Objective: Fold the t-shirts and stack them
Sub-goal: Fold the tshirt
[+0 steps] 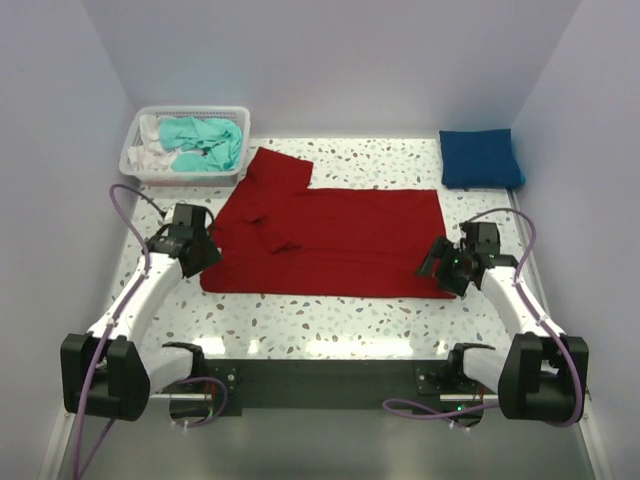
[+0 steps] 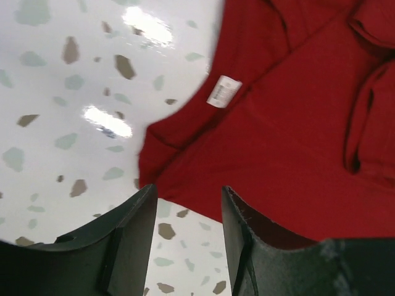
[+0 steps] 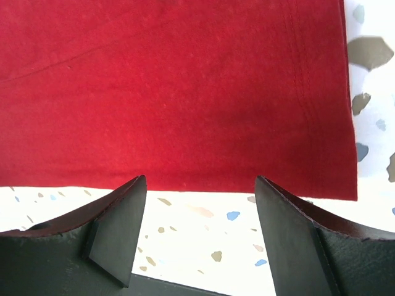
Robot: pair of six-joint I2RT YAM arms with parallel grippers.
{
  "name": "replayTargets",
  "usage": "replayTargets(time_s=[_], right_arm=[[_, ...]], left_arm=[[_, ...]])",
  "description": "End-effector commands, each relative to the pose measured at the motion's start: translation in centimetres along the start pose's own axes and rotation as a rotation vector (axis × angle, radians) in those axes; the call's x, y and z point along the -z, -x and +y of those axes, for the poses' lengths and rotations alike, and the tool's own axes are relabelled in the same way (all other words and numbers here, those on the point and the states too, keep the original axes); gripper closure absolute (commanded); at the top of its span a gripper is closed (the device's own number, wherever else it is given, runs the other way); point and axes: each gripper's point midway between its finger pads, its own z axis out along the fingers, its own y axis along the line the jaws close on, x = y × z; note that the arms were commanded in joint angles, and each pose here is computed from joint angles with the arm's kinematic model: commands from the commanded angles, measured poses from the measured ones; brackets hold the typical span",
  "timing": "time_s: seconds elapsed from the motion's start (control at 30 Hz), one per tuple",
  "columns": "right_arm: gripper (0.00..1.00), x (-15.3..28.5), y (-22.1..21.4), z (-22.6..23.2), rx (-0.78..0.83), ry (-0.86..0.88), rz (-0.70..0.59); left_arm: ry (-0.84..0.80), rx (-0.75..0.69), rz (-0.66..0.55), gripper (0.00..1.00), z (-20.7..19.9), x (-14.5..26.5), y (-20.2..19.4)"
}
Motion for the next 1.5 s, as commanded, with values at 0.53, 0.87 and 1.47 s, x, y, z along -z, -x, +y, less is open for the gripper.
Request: replayTargets(time_s=[0.53,0.87,1.47], right_arm=[[0.27,1.4,2.7,-1.7,-0.071,-0.132,-0.124],[0.27,-0.8,6.7,2.3,-0.086,0.050,-0.173],[0.25,-1.7,2.5,-5.2,-0.102,-0.260,-0.059]], left_arm=[[-0.112,-0.054,0.060,0.52,-5.3,-2.8,-1.7],[-0.125,-0.104,0.089,0.51,-6.2,-4.5,-1.9],[0.042,-0.022,0.237,0.52,0.7,-5.0,-9.2]])
